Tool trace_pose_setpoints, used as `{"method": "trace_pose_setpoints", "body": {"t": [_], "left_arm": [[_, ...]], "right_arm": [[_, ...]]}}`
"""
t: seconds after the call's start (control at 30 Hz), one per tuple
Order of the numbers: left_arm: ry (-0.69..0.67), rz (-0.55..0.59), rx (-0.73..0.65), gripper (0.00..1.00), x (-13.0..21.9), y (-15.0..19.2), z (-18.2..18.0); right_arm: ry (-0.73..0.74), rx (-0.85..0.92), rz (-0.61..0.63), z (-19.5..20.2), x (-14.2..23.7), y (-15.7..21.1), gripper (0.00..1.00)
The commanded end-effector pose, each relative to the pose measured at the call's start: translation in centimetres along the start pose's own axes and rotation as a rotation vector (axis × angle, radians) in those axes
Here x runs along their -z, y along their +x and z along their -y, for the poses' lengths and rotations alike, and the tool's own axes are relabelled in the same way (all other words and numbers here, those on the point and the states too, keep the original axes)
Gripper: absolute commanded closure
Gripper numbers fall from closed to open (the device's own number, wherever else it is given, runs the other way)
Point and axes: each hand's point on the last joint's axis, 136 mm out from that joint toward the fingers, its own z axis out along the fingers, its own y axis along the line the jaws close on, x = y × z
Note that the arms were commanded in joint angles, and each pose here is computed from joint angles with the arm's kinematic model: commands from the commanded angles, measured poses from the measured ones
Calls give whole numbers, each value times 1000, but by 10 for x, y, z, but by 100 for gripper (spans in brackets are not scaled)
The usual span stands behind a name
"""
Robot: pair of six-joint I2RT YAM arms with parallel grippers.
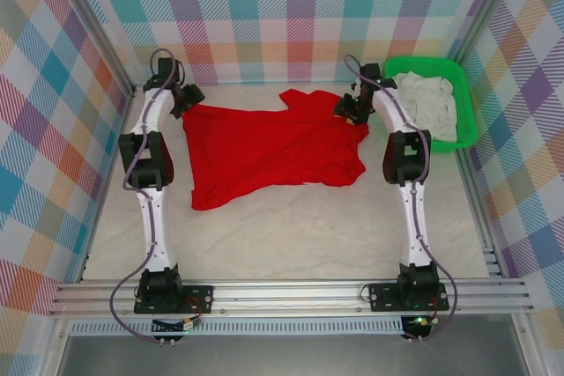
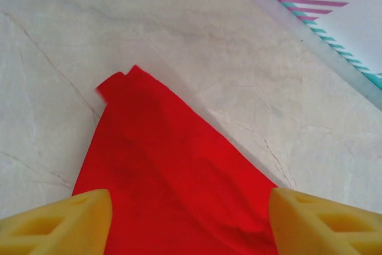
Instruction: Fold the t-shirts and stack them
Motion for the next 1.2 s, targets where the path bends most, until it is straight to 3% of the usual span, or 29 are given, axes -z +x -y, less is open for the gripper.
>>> {"method": "trace_pose_setpoints", "body": {"t": [0.0, 0.1, 0.23, 0.53, 0.73, 0.9, 1.17], "left_arm": [[83, 69, -15, 24, 60, -20, 18], [101, 84, -13, 18, 92, -13, 20], [125, 3, 23, 19, 110, 23, 18], [145, -223, -61, 28, 72, 144, 41], [121, -302, -138, 30, 42, 193, 63], [58, -335, -164, 31, 22, 216, 63], [-88, -339, -127, 34, 7, 230, 28]], "right_arm": [[-44, 107, 106, -39, 69, -10, 52], [-28, 115, 129, -40, 96, 4, 49], [-27, 90, 90, -32, 103, 36, 50], [-48, 57, -57, -15, 69, 83, 58], [-45, 52, -127, -9, 44, 115, 61], [-42, 42, -153, -7, 32, 130, 70], [-67, 45, -129, -11, 48, 141, 100]]}}
